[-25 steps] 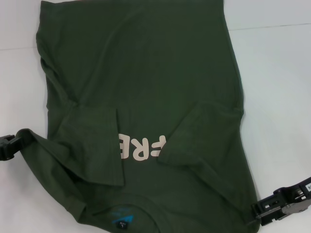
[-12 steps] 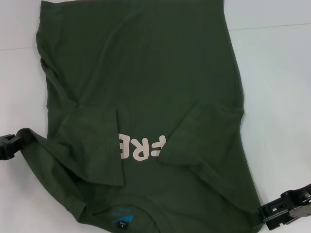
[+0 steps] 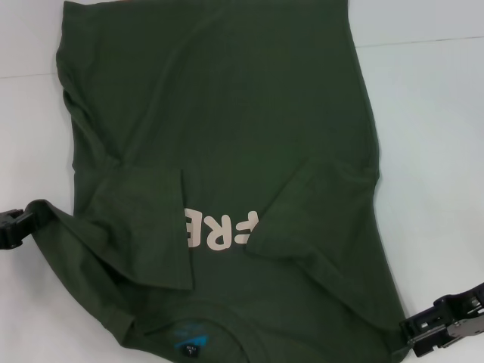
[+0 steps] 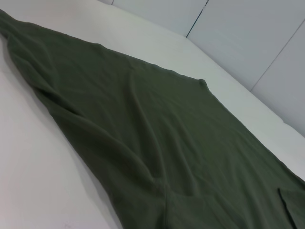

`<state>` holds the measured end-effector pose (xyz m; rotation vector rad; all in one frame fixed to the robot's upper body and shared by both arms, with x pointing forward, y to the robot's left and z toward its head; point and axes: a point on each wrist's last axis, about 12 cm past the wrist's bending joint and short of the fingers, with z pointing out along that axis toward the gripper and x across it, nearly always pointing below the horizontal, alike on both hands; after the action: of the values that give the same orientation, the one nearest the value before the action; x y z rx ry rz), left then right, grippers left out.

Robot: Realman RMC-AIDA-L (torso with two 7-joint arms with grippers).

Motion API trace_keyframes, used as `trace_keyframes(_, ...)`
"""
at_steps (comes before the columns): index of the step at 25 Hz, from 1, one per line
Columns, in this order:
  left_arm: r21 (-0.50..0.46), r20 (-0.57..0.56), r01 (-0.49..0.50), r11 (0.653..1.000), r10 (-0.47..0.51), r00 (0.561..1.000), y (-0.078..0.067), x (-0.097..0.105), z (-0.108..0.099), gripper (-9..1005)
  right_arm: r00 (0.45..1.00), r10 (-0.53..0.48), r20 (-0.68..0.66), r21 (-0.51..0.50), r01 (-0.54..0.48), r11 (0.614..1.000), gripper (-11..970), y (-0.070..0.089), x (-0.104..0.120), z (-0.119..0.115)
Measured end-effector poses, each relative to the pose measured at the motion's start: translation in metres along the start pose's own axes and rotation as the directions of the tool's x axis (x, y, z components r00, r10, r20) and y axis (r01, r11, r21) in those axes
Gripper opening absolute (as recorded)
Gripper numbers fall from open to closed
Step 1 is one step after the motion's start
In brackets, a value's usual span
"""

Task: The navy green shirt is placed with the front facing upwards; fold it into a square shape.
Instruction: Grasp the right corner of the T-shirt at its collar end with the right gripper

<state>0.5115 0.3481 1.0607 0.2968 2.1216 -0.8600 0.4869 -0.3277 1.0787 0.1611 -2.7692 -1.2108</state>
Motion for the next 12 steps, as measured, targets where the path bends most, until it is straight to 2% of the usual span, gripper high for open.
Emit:
trace_keyframes(4, -0.001, 0.0, -0.001, 1.0, 0.001, 1.0, 0.0003, -0.0003, -0.0004, 48, 1.0, -0.001, -0.006, 0.002, 0.001, 1.0, 882, 0.0007, -0.0011, 0.0014)
trace_keyframes(9, -0.002, 0.0, -0.002, 1.0, 0.002, 1.0, 0.0005, -0.0007, -0.0007, 48, 1.0, 0.007, -0.028, 0.014, -0.007, 1.0, 816, -0.0005, -0.001, 0.0026)
trace_keyframes(12, -0.003, 0.0, -0.003, 1.0, 0.003, 1.0, 0.0006, -0.0009, -0.0009, 48, 1.0, 0.007, -0.029, 0.014, -0.006, 1.0, 733, -0.0002, -0.0013, 0.0023)
